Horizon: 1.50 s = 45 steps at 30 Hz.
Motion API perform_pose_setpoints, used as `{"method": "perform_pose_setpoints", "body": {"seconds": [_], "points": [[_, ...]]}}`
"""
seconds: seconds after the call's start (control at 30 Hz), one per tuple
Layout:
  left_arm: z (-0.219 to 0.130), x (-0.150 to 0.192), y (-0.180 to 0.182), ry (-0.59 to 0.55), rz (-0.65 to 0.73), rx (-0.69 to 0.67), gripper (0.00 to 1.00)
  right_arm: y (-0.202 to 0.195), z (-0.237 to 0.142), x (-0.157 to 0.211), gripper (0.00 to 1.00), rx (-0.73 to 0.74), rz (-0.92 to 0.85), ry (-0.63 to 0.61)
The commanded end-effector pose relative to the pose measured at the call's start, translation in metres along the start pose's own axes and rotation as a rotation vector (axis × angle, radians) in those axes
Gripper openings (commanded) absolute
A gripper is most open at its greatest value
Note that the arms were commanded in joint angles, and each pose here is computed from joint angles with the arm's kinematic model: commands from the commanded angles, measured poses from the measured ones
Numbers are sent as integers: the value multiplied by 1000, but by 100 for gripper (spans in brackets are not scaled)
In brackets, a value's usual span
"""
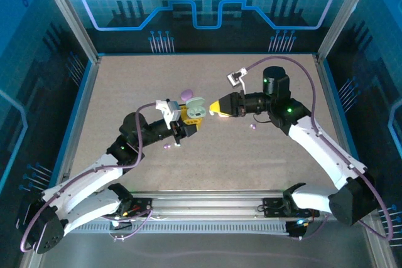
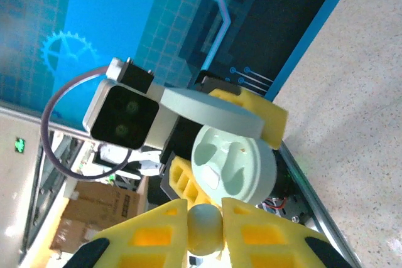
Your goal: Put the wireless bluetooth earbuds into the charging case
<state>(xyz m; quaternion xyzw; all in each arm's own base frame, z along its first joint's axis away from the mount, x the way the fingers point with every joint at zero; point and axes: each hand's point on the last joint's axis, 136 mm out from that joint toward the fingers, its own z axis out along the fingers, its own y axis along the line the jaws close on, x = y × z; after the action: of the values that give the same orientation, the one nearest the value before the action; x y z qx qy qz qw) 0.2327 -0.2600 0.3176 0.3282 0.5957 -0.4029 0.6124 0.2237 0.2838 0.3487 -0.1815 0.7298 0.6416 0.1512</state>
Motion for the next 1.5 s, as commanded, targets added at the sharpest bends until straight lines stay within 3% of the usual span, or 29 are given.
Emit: {"method": "perform_pose_setpoints", "body": {"seconds": [0.0, 1.47], "points": [[0, -11, -8, -46, 38, 52, 27, 13, 4, 4, 18, 26, -89, 9], [2, -20, -20, -77, 36, 113, 26, -8, 28, 7, 19, 161, -101, 63]]}}
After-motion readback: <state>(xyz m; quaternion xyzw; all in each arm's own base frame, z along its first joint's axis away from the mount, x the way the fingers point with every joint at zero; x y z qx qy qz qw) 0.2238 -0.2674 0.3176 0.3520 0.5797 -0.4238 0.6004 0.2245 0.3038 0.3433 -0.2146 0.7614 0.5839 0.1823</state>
